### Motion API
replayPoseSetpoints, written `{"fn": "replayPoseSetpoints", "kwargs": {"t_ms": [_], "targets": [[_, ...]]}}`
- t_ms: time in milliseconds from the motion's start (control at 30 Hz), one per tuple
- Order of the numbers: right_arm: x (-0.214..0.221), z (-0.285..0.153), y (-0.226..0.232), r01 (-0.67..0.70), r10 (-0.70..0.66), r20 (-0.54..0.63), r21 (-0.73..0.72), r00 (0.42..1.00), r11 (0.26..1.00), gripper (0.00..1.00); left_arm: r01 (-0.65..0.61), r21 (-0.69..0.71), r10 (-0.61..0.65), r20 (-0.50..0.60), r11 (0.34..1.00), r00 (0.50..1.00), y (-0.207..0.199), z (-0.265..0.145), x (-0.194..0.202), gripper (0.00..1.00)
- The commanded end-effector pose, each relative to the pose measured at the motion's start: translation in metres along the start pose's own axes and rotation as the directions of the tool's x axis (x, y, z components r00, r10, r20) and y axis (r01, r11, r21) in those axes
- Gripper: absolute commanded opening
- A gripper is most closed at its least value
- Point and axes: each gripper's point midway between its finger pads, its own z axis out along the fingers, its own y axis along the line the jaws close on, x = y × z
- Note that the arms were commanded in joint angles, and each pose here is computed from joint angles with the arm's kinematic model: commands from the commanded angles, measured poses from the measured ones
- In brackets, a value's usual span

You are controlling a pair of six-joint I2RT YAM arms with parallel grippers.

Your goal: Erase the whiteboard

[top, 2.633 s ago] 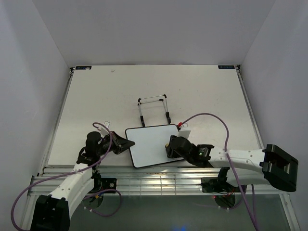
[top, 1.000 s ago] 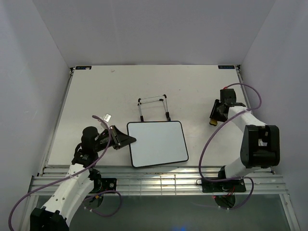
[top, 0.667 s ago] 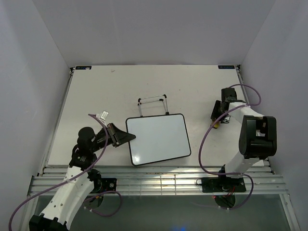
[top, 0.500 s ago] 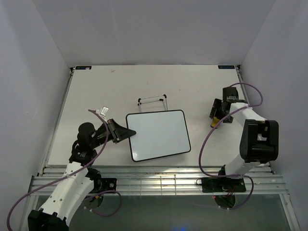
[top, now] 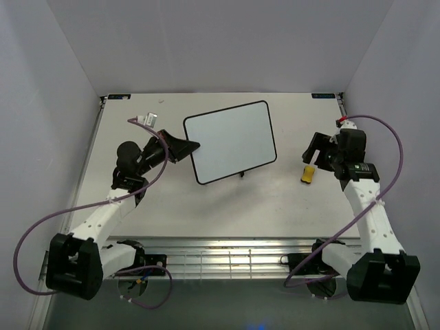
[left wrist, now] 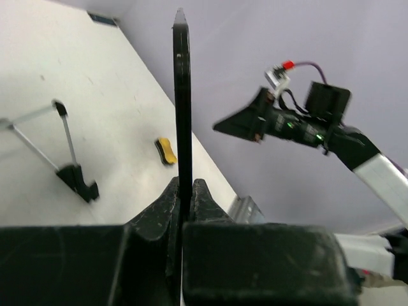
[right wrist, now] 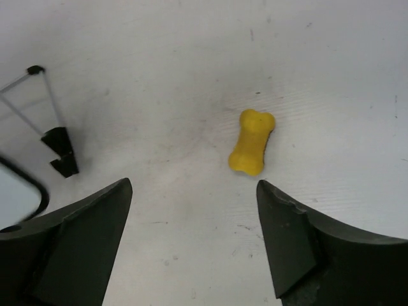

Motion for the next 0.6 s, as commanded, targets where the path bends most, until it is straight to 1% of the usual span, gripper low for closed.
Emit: {"fn": "replayPoseSetpoints", "kwargs": {"t_ms": [0,33,67,100,133,167,200,267,300,367,400,500,567], "targets": [[0.016,-0.027,0.021,0.017,-0.015,0.012,-0.14,1.0,0.99,0.87,-0.298,0.166,0.272,0.166,0.94,0.948,-0.041,0.019,-0.051,0.0],[0.021,-0.03,0.024,0.019,-0.016,0.018,-0.162,1.0,0.987,0.96,-0.342,0.182,0.309,0.188,0.922,0.932,-0.042,0.023,-0.056,0.0],[0.023,-0.035,0.029,0.023,-0.019,0.027,-0.195,0.999,0.981,0.9,-0.358,0.166,0.33,0.173,0.919,0.928,-0.022,0.031,-0.057,0.0],[0.021,-0.045,0.033,0.034,-0.022,0.056,-0.213,0.998,0.976,0.9,-0.408,0.213,0.374,0.185,0.888,0.909,-0.029,0.033,-0.062,0.0],[0.024,-0.049,0.038,0.04,-0.028,0.052,-0.248,0.998,0.968,0.9,-0.422,0.226,0.387,0.182,0.878,0.904,-0.024,0.036,-0.063,0.0],[0.024,-0.056,0.042,0.048,-0.031,0.066,-0.269,0.997,0.962,0.9,-0.381,0.217,0.354,0.157,0.899,0.922,-0.002,0.041,-0.064,0.0],[0.025,-0.059,0.045,0.052,-0.034,0.068,-0.287,0.997,0.956,0.9,-0.433,0.28,0.395,0.183,0.857,0.9,-0.01,0.037,-0.066,0.0],[0.028,-0.064,0.051,0.056,-0.038,0.063,-0.325,0.997,0.944,0.9,-0.438,0.323,0.392,0.199,0.839,0.898,-0.004,0.034,-0.072,0.0],[0.028,-0.068,0.053,0.061,-0.039,0.072,-0.334,0.997,0.941,0.9,-0.402,0.354,0.359,0.183,0.844,0.915,0.007,0.036,-0.069,0.0],[0.03,-0.071,0.056,0.067,-0.045,0.072,-0.352,0.996,0.934,0.9,-0.398,0.392,0.374,0.14,0.829,0.917,0.013,0.038,-0.069,0.0],[0.031,-0.071,0.056,0.067,-0.045,0.071,-0.352,0.996,0.934,0.9,-0.393,0.392,0.379,0.117,0.832,0.918,0.023,0.042,-0.065,0.0],[0.031,-0.073,0.057,0.075,-0.052,0.073,-0.358,0.996,0.931,0.9,-0.412,0.389,0.407,0.101,0.824,0.908,0.034,0.044,-0.061,0.0],[0.031,-0.073,0.058,0.076,-0.054,0.072,-0.36,0.996,0.93,0.9,-0.407,0.379,0.407,0.083,0.831,0.91,0.047,0.044,-0.057,0.0]]}}
